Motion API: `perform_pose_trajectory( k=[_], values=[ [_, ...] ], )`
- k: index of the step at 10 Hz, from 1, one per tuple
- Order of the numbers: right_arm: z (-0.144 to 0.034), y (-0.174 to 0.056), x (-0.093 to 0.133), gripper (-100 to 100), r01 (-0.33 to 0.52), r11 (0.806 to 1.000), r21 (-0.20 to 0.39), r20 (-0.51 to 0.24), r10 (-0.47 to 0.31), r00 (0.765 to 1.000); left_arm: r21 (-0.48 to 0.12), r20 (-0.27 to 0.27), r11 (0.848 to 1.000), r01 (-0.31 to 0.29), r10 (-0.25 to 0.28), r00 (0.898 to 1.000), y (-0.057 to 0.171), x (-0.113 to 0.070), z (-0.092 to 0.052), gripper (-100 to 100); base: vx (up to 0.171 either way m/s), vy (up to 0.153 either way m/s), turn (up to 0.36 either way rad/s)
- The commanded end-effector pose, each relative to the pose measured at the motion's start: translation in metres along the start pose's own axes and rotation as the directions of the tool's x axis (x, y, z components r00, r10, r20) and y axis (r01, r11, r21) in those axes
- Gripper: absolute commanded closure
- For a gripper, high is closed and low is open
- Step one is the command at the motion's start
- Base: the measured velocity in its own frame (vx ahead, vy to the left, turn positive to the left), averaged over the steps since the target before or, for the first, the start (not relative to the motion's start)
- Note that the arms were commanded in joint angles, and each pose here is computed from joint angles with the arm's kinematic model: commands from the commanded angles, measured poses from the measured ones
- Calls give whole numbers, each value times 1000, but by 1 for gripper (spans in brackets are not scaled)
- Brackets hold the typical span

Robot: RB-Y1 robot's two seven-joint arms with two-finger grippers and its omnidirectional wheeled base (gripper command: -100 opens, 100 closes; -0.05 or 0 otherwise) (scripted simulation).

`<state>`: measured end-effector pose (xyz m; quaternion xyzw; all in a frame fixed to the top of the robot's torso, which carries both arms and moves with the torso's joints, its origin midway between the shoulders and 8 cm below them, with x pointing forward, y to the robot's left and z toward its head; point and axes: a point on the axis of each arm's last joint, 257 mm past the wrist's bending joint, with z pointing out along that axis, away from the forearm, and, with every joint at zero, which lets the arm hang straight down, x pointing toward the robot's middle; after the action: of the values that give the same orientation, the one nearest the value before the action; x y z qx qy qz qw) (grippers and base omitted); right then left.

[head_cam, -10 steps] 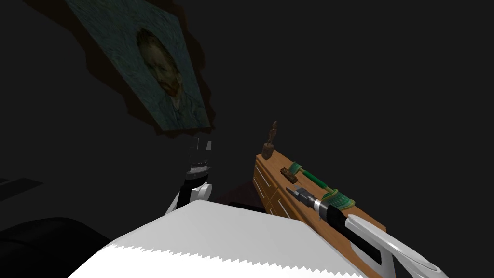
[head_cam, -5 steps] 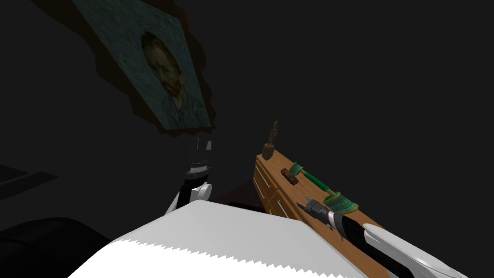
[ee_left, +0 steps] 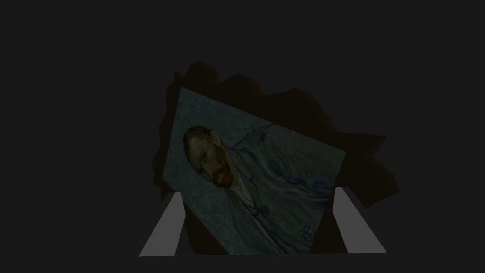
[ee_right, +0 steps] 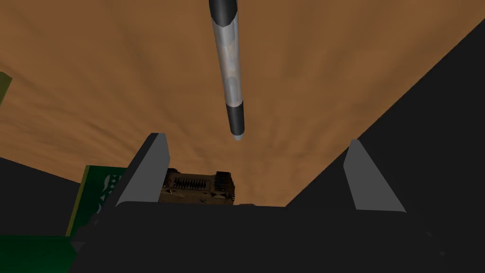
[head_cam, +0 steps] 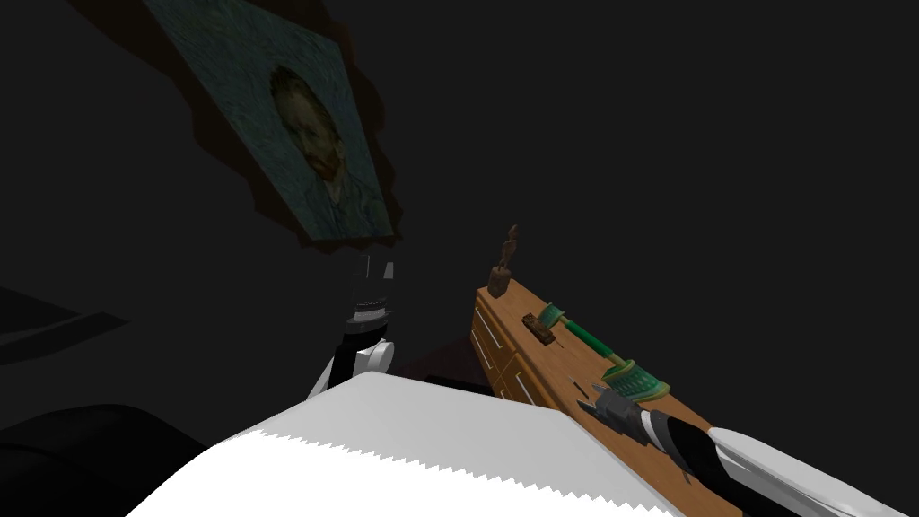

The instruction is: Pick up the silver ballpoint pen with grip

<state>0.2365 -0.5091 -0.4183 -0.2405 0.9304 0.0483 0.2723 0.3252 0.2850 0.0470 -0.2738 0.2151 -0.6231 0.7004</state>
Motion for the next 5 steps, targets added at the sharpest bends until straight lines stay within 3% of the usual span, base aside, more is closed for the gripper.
perform_pose_trajectory(
  k=[1, 4, 5],
  values=[
    [-5, -8, 15, -100, 20, 1000, 11, -42, -20, 999, 0, 0, 1000, 0, 0, 1000, 0, 0, 0, 0, -2, -8, 29],
    [-10, -12, 20, -100, 28, 999, 16, -60, -27, 998, 0, 0, 1000, 0, 0, 1000, 0, 0, 0, 0, -1, -1, 10],
    [-10, -12, 21, 0, 29, 999, 15, -61, -28, 998, 0, 0, 1000, 0, 0, 1000, 0, 0, 0, 0, 0, 0, 0]
  ],
)
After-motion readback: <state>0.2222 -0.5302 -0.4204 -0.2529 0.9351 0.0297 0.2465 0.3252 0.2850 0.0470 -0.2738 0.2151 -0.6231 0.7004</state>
